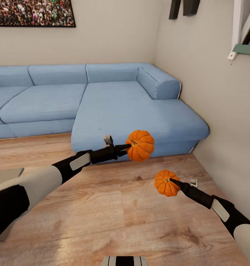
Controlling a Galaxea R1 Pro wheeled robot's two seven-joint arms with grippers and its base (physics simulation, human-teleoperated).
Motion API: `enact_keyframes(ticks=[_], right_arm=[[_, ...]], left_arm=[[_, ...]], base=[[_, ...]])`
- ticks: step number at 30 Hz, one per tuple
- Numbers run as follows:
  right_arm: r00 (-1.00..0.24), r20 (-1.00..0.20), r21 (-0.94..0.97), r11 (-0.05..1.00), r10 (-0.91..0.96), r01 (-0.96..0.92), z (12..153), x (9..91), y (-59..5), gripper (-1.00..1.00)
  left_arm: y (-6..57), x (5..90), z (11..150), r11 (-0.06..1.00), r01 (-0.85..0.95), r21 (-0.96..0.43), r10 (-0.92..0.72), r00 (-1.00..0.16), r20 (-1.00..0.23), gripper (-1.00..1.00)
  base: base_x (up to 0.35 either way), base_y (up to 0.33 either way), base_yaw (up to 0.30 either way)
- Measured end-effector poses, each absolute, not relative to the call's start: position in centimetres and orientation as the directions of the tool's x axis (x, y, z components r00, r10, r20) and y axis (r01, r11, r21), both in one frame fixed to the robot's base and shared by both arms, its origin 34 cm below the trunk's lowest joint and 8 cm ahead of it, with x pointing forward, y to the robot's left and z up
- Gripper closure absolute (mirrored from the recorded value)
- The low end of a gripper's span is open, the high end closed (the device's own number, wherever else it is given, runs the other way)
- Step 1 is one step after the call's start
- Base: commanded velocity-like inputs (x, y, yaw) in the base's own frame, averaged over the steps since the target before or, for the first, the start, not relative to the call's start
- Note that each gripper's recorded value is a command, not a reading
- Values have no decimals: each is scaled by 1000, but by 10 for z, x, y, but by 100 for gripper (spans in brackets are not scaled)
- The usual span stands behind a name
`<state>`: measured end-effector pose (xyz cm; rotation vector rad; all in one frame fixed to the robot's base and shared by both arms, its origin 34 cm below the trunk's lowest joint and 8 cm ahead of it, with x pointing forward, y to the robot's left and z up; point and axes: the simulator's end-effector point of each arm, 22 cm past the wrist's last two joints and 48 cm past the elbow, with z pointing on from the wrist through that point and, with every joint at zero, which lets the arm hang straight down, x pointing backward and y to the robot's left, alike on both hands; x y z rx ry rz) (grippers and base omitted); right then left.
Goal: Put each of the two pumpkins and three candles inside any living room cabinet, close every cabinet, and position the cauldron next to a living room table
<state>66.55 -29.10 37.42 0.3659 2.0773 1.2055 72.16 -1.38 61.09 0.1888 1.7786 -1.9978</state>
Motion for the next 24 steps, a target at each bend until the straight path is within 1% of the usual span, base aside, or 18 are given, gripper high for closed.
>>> enact_keyframes(ticks=[5,8,13,15,19,21,24], right_arm=[[-706,-444,840,531,551,-114,388,668,-292,100],[-701,-453,837,534,551,-122,397,669,-296,100],[-676,-497,804,582,544,-124,415,667,-337,100],[-671,-503,800,587,544,-124,420,666,-343,100],[-680,-479,803,589,556,-84,412,653,-350,100],[-686,-466,805,589,559,-68,408,647,-351,100],[-679,-472,807,586,563,-75,416,648,-351,100]], left_arm=[[-14,719,626,-55,442,-895,-241,-876,-418,100],[-8,726,626,-20,446,-895,-259,-867,-426,100],[-21,724,637,-14,455,-890,-261,-861,-436,100],[-20,723,644,-13,464,-886,-264,-856,-444,100],[-26,719,654,-3,479,-878,-253,-850,-462,100],[-36,718,651,35,476,-879,-243,-849,-469,100],[-41,716,659,45,480,-876,-238,-847,-476,100]], base=[[0,0,-214],[0,0,-214],[0,0,-214],[0,0,-214],[0,0,-214],[0,0,-214],[0,0,-214]])
